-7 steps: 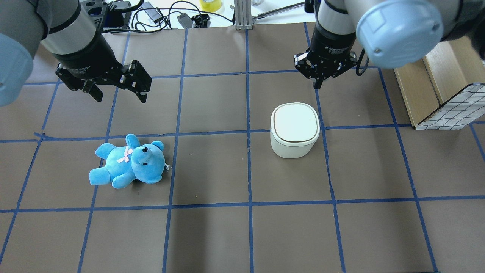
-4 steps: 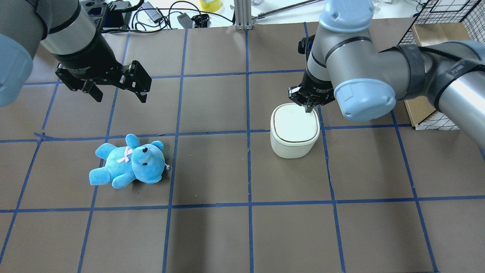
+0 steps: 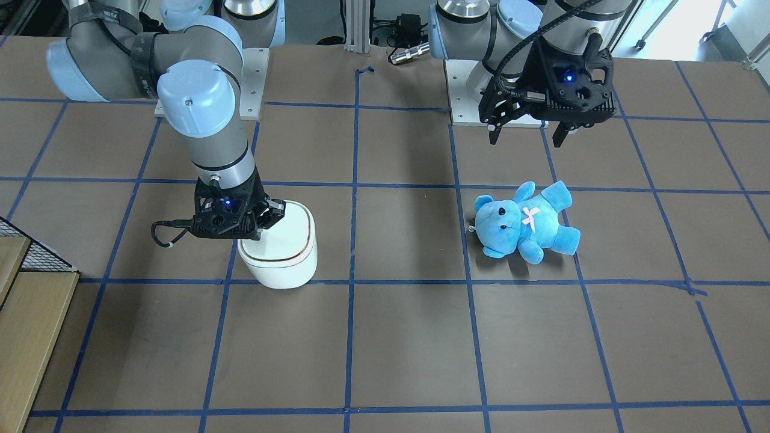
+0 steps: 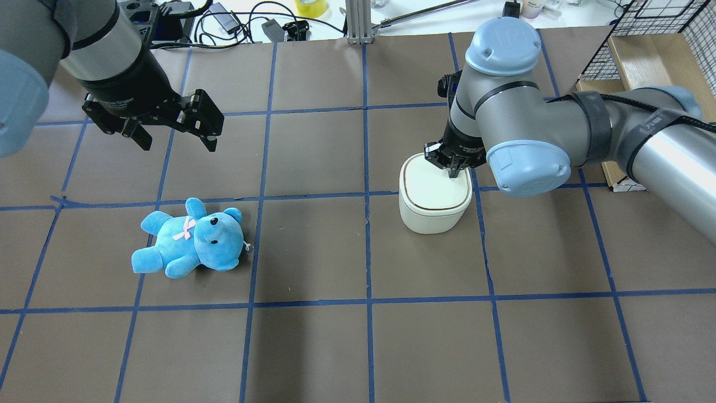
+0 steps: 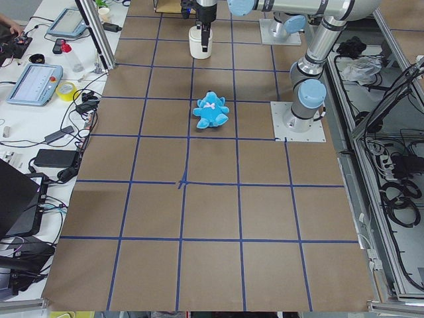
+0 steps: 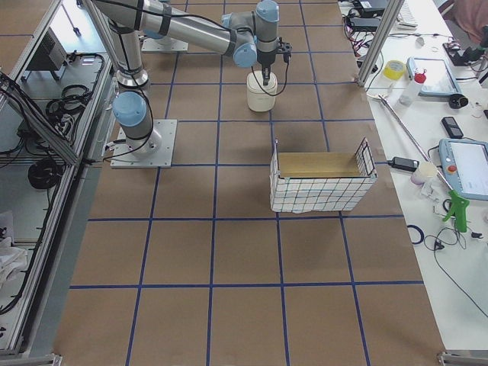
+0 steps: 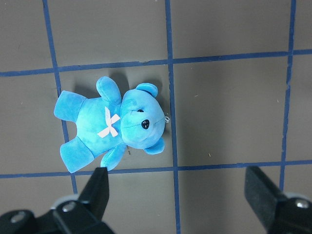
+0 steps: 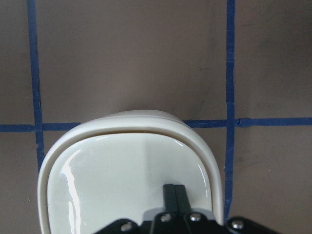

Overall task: Open trash can with right arm
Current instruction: 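Press down on the lid edge with the right gripper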

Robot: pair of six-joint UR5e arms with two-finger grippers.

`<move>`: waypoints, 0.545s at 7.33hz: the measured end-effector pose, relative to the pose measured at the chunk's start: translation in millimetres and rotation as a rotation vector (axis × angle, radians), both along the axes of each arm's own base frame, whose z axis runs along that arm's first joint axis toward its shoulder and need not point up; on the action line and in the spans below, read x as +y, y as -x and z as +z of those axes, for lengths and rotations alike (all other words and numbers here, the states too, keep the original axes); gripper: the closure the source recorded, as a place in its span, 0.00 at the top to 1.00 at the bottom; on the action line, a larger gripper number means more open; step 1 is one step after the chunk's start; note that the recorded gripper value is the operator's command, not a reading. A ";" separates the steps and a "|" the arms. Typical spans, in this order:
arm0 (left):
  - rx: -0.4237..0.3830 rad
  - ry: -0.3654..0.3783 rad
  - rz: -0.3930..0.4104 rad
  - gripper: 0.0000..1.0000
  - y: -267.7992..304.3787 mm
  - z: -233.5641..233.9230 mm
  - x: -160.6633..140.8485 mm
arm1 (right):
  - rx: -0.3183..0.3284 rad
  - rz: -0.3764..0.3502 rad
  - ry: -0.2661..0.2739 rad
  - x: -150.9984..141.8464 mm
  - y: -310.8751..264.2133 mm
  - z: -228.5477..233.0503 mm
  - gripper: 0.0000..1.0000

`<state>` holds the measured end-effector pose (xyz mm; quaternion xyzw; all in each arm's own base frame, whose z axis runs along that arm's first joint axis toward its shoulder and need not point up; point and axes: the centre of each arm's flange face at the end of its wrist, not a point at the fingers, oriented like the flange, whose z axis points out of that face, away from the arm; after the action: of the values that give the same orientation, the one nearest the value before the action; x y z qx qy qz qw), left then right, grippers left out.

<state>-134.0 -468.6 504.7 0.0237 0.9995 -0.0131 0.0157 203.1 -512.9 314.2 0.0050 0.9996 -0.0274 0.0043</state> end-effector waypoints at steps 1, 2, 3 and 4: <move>0.000 0.000 0.000 1.00 0.0 0.0 0.0 | 0.001 0.000 -0.005 0.4 0.1 -1.4 0.00; 0.000 0.000 0.000 1.00 -0.1 0.0 0.0 | 0.001 0.002 -0.013 1.9 -0.1 -5.3 0.00; 0.000 0.000 0.000 1.00 -0.2 0.0 0.0 | 0.002 0.002 -0.019 3.4 0.1 -9.5 0.47; 0.000 0.000 0.000 1.00 -0.2 0.0 -0.1 | 0.004 0.001 -0.015 3.2 0.4 -7.7 0.99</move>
<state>-133.8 -468.6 504.7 0.0235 0.9995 -0.0131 0.0157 202.8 -509.7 306.5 0.0046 0.9998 -0.0197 0.0023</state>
